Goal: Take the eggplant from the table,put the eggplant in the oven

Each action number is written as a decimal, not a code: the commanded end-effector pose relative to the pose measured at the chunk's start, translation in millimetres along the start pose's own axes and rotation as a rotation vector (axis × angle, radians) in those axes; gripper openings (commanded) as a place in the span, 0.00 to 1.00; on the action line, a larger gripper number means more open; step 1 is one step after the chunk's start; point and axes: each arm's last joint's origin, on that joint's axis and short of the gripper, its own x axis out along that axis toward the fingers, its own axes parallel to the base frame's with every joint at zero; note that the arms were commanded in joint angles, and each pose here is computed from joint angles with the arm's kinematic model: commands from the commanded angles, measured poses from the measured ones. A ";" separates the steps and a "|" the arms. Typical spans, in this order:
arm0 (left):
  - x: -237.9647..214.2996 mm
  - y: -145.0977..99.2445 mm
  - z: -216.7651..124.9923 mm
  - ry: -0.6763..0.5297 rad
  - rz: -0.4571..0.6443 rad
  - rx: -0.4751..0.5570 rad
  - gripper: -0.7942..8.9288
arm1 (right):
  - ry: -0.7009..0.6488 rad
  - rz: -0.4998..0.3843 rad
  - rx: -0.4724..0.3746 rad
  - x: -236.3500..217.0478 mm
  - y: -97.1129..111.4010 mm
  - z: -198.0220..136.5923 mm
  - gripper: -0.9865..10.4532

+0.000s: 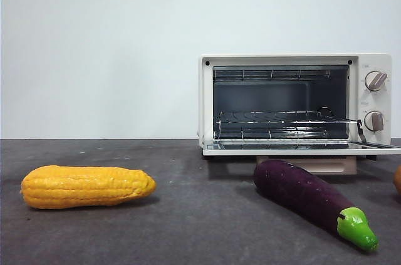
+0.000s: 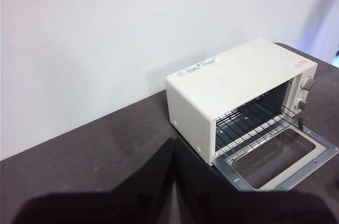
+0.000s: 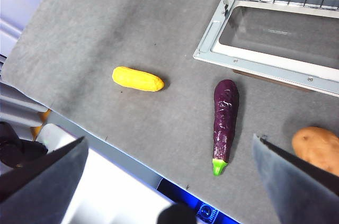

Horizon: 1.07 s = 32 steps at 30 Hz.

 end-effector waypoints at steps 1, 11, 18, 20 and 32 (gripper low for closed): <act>-6.6 -2.8 -6.2 0.023 -0.009 -0.001 0.08 | 0.003 0.007 -0.017 0.0 1.3 -0.1 0.64; -14.4 -17.9 -80.2 0.141 -0.030 -0.042 0.08 | 0.025 0.015 -0.045 2.4 5.0 -0.9 0.64; 13.6 -19.3 -137.8 0.151 -0.121 -0.131 0.08 | 0.061 0.000 -0.052 8.4 5.0 0.7 0.64; 27.1 -17.9 -152.7 0.163 -0.169 -0.150 0.08 | 0.073 -0.011 -0.055 10.8 4.8 1.1 0.64; 88.4 -3.9 -205.2 0.240 -0.306 -0.236 0.08 | 0.241 -0.032 -0.011 57.4 -6.7 -7.6 0.63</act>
